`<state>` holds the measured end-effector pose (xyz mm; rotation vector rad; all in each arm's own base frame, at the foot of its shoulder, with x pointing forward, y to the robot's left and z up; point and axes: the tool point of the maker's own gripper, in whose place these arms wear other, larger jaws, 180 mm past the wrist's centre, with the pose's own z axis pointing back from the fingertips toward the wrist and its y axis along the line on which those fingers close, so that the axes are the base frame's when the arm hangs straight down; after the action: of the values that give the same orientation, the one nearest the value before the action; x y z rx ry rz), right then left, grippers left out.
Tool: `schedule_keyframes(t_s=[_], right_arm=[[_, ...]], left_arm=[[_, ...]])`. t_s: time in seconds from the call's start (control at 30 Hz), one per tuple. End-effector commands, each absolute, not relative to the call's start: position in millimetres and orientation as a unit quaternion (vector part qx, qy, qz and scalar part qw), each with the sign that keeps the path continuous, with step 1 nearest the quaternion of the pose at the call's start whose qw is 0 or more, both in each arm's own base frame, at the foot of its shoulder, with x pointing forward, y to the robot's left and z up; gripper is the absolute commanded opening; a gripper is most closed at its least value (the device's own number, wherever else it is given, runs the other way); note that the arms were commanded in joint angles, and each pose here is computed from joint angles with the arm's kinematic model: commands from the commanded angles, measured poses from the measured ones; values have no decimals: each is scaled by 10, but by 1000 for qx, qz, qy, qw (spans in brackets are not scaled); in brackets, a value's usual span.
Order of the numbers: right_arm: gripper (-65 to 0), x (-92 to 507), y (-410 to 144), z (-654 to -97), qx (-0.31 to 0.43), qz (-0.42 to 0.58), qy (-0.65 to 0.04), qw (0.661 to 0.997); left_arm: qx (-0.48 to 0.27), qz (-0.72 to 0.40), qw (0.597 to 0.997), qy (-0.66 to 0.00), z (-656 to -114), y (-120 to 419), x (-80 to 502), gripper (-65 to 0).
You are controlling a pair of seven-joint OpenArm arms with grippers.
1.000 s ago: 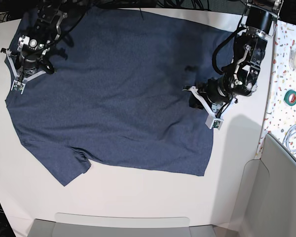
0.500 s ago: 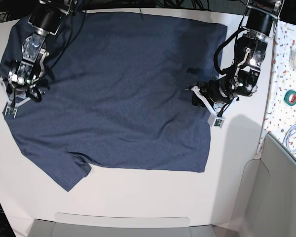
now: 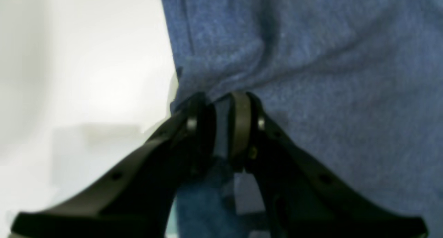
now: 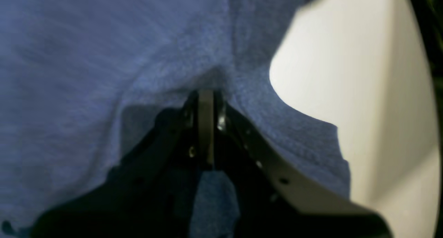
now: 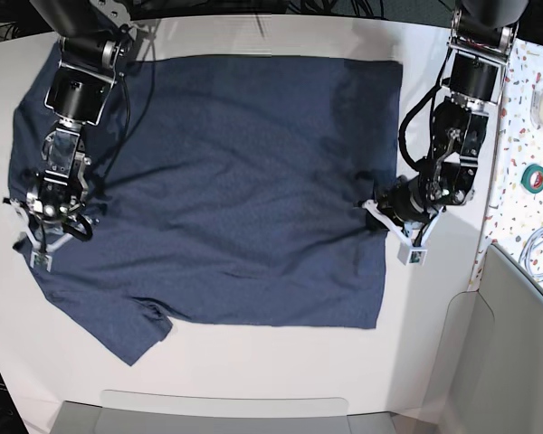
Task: Layout the t-shirt on the table in an organized manner, then fold the t-shirt properly
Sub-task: 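Drag the hem corner and sleeve outward with both grippers to flatten the shirt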
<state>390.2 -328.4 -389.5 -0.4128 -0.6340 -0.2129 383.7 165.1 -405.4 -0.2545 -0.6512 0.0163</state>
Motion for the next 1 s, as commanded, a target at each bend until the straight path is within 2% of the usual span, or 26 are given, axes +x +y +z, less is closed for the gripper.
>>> schedule_keyframes(t_s=[0.0, 0.23, 0.47, 0.63, 0.7, 0.83, 0.97], right_arm=[[-650, 3968, -3247, -3877, -190, -101, -311, 926], [-650, 4089, -3056, -4038, -165, -95, -315, 930], [-650, 4100, -3017, -3983, -164, -97, -324, 927], [-650, 4059, -2973, -3660, -176, -101, -367, 908], [-612, 4035, -2960, -3493, -178, -108, -376, 903], [-513, 3938, -2889, -3122, -184, -120, -410, 885], [-478, 3602, -2973, -2803, -206, -144, -444, 860]], left_arm=[[-102, 20, 941, -322, -4027, 1831, 3934, -542], [-80, 54, 936, -339, -3985, 2110, 4224, -542], [-88, 46, 932, -350, -3884, 2037, 4251, -534], [-119, 31, 916, -382, -3492, 1868, 4166, -413], [-128, 17, 911, -391, -3289, 1790, 4167, -384], [-140, -12, 902, -409, -2926, 1661, 4114, -381], [-140, -15, 899, -414, -2791, 1701, 3881, -381]])
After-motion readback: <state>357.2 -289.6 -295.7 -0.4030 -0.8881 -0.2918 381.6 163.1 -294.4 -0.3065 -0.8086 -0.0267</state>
